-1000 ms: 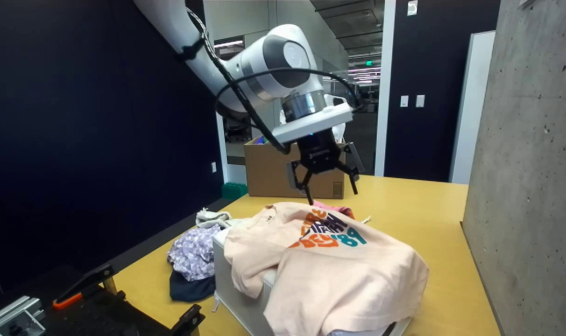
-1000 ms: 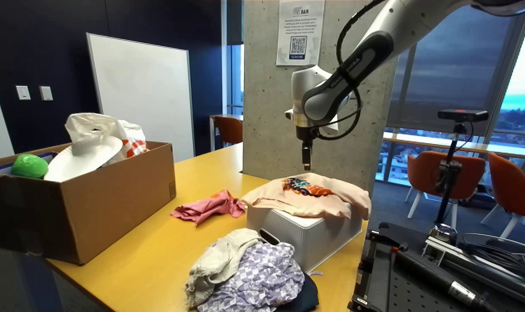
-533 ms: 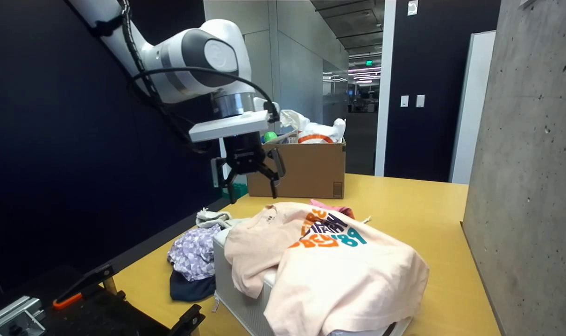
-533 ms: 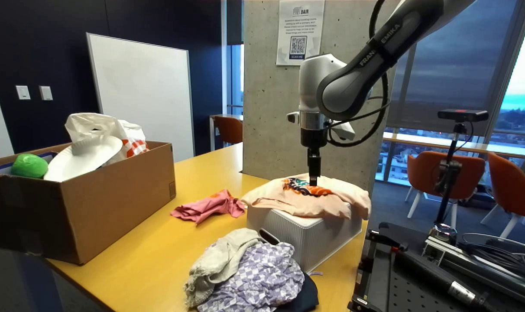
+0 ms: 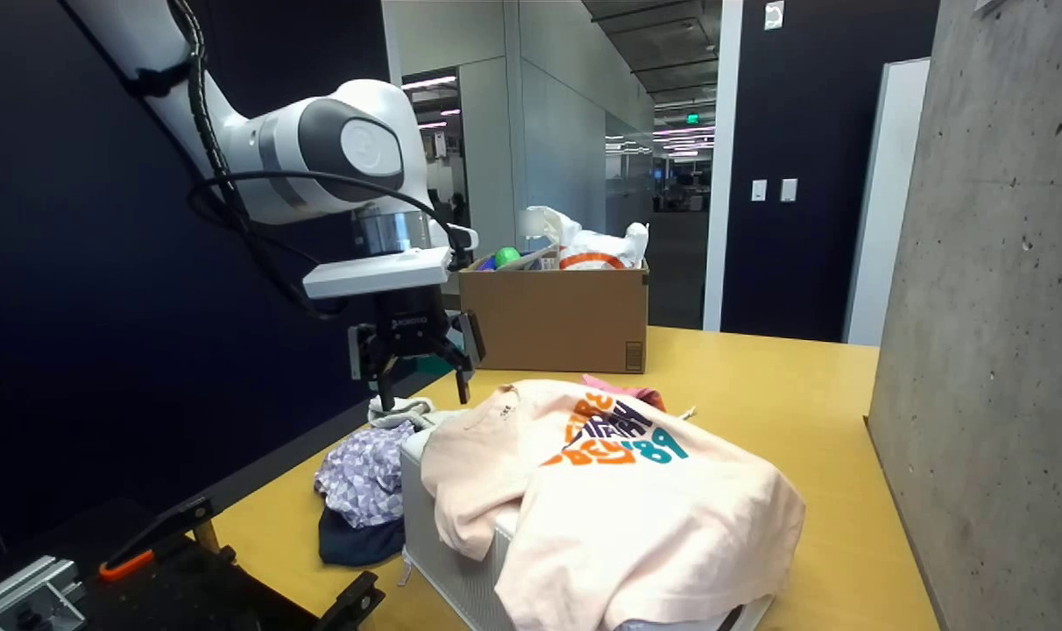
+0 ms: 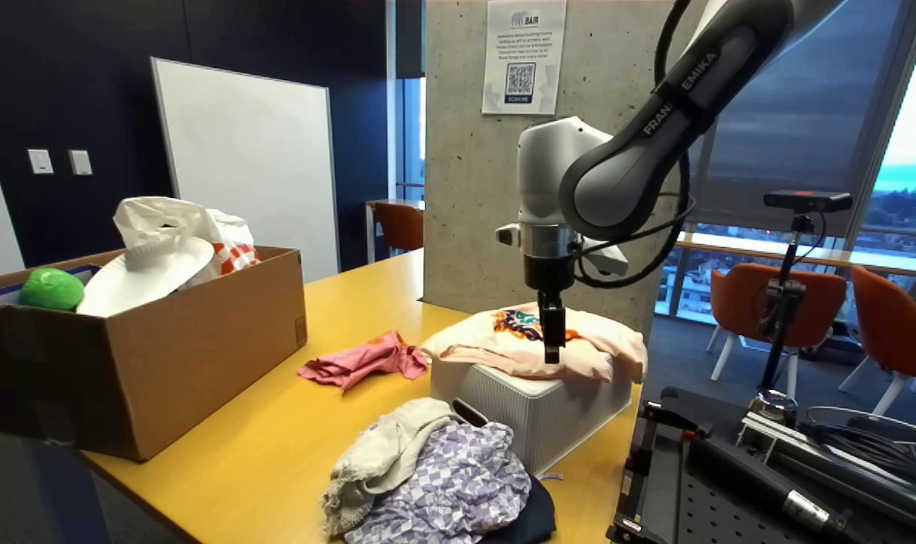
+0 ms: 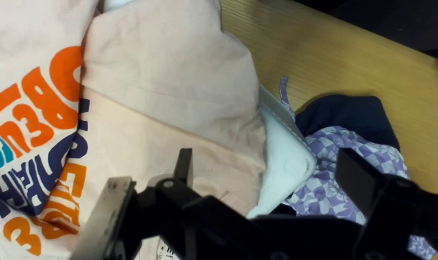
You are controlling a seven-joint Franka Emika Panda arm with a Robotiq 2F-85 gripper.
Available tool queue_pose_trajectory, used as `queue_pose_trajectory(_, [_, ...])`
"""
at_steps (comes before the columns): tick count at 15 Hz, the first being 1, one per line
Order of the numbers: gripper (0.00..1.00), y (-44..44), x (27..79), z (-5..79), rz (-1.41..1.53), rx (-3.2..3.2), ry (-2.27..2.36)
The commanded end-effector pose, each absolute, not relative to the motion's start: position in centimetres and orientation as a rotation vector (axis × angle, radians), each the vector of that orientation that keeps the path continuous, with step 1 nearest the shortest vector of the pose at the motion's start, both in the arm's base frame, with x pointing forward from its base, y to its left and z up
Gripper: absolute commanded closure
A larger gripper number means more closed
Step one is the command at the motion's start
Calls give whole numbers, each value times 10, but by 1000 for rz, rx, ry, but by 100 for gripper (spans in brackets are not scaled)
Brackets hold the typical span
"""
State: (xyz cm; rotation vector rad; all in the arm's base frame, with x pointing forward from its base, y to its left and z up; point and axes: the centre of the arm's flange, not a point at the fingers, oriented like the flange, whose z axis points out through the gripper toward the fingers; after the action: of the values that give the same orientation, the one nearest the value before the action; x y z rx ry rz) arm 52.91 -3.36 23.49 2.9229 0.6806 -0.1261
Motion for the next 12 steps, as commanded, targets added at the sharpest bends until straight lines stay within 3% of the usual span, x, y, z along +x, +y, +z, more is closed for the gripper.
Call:
queue_pose_trajectory(1, [0, -40, 541, 219, -132, 2927, 648])
queue_pose_trajectory(8, [0, -53, 564, 193, -161, 2918, 607])
queue_pose_trajectory(9, [25, -53, 566, 189, -171, 2914, 605])
queue_pose_trajectory(10, [28, -54, 568, 187, -174, 2916, 603])
queue_pose_trajectory(12, [44, -56, 570, 182, -179, 2917, 598])
